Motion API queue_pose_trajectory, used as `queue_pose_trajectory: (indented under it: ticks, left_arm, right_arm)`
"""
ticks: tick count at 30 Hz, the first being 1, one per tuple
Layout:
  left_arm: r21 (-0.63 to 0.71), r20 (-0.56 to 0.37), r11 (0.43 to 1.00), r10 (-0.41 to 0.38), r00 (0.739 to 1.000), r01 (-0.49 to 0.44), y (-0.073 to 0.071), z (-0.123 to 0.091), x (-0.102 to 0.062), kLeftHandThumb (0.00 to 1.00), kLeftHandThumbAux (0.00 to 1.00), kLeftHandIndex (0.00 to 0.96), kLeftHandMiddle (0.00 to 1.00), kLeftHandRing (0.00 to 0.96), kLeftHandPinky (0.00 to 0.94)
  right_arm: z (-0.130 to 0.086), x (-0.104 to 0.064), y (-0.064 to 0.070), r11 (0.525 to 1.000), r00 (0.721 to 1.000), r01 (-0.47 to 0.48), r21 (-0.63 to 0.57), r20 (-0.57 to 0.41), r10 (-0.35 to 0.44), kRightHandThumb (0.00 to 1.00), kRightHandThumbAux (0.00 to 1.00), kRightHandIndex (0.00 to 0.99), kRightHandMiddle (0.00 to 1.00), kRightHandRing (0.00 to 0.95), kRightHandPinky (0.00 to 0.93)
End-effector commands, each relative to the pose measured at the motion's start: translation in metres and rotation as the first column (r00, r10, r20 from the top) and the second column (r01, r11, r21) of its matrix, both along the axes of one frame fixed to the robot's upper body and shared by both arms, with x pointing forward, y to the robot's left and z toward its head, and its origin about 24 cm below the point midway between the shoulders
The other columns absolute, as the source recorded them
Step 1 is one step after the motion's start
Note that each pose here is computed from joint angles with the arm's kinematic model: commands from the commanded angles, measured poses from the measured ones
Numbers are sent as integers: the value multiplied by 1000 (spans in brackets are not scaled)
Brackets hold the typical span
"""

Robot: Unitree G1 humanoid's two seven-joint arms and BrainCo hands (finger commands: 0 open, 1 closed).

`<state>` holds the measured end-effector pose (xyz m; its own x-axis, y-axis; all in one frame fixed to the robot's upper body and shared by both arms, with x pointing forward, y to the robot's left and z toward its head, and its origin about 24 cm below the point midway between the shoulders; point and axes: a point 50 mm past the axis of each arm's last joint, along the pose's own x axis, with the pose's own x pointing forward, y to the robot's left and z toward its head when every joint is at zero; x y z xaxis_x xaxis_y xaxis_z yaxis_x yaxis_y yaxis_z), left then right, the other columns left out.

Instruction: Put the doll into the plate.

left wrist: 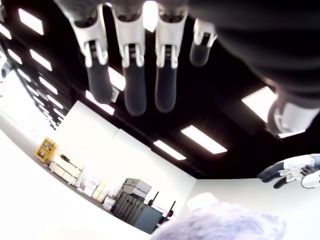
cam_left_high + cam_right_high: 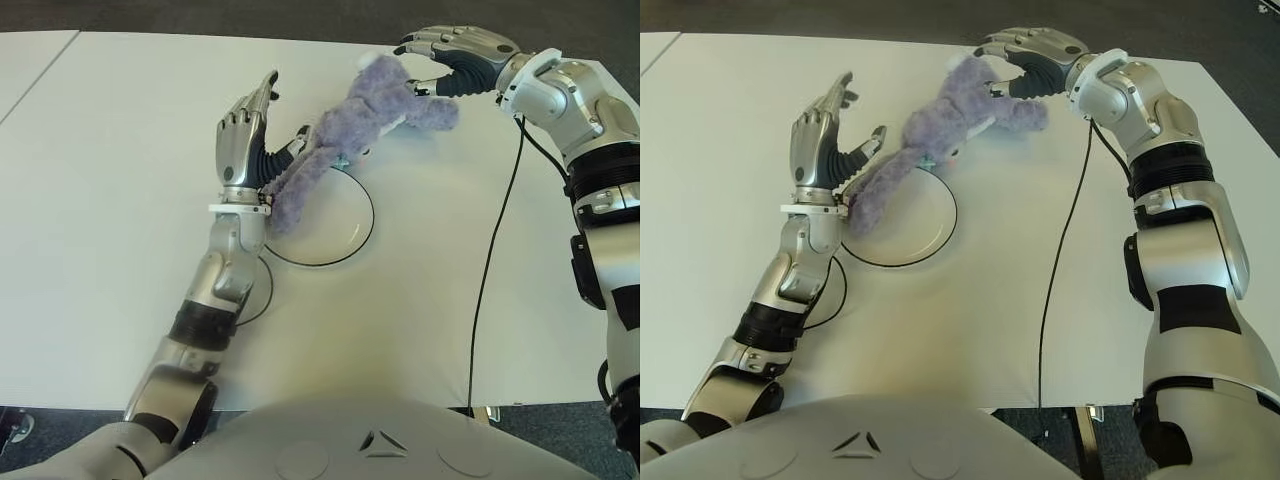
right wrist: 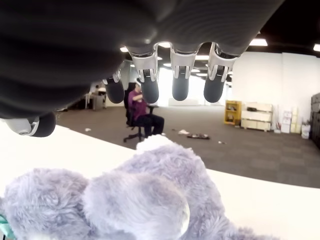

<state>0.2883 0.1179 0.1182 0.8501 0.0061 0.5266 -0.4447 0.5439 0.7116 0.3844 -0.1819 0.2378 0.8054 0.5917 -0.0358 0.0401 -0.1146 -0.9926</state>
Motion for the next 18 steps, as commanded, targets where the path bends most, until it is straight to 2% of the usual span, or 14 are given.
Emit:
queue_pose_trajectory:
  ticks: [1, 7, 12, 18]
  left_arm:
    - [69, -56, 998, 18, 998, -15, -7, 1, 4, 372, 317, 32, 61, 70, 105]
    - [176, -146, 984, 53, 988, -27, -24, 10, 20, 340, 238, 4, 7, 9, 15]
    - [268, -214, 963, 81, 973, -21, -38, 20, 34, 316, 154, 0, 1, 1, 2]
    - [323, -246, 946, 93, 965, -9, -45, 26, 39, 309, 88, 0, 0, 0, 0]
  right_arm:
    - [-2, -1, -6, 1000, 1000, 26, 11, -15, -26, 531, 169, 0, 0, 0, 0]
    - [-9, -3, -13, 999, 999, 36, 22, -10, -36, 519, 172, 0, 0, 0, 0]
    - [-17, -4, -19, 998, 998, 54, 41, -19, -54, 514, 182, 0, 0, 0, 0]
    - [-22, -6, -22, 997, 998, 66, 35, -4, -66, 500, 197, 0, 0, 0, 0]
